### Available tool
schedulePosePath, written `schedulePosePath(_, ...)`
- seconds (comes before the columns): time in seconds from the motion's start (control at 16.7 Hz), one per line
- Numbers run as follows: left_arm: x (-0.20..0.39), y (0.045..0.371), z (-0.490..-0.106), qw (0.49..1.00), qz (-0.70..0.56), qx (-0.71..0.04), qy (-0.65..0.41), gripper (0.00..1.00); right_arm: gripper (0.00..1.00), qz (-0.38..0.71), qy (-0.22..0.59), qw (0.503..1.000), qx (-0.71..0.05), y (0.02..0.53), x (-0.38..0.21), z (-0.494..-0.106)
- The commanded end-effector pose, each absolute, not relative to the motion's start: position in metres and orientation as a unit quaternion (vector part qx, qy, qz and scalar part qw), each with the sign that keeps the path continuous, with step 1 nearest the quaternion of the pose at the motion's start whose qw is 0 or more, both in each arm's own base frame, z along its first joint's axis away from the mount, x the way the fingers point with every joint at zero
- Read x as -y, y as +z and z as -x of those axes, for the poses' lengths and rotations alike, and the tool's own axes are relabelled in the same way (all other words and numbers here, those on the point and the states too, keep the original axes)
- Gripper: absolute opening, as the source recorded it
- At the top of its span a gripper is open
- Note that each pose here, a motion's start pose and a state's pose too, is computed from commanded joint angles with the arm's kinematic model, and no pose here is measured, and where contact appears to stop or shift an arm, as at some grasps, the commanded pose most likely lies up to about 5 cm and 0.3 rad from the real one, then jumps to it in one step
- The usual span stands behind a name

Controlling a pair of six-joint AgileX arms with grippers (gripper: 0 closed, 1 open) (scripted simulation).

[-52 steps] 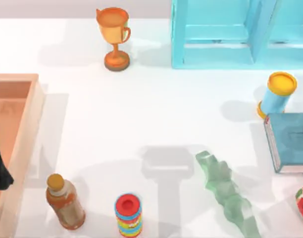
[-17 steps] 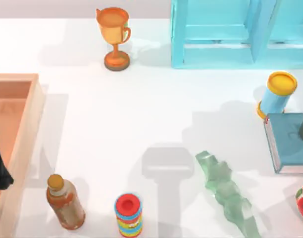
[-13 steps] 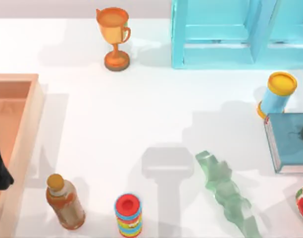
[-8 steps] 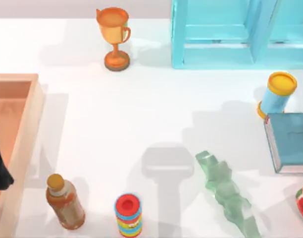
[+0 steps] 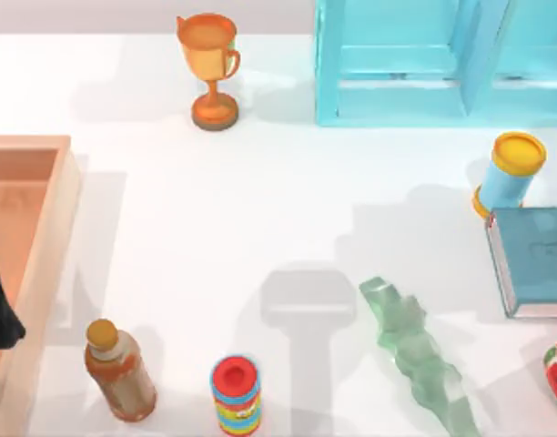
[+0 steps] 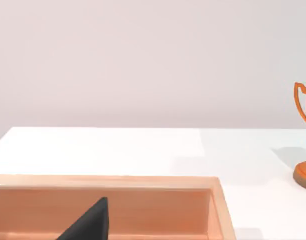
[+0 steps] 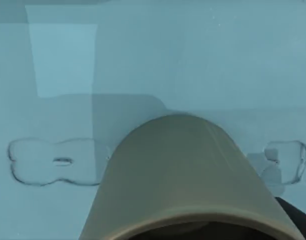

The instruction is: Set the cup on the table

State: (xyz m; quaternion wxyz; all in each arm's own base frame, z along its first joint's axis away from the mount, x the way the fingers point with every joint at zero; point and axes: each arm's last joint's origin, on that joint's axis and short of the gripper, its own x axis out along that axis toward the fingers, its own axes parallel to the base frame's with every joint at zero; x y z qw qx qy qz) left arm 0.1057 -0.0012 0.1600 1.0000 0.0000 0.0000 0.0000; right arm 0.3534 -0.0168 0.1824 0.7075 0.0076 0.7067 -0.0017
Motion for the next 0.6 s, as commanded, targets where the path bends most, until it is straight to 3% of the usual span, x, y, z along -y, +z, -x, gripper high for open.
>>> schedulePosePath(0.6, 0.001, 0.16, -0.106, 1.0, 0.0, 0.0, 0.0, 1.0, 0.0, -0.007, -0.002, 0.707, -0.707, 0.231, 0.017, -0.353)
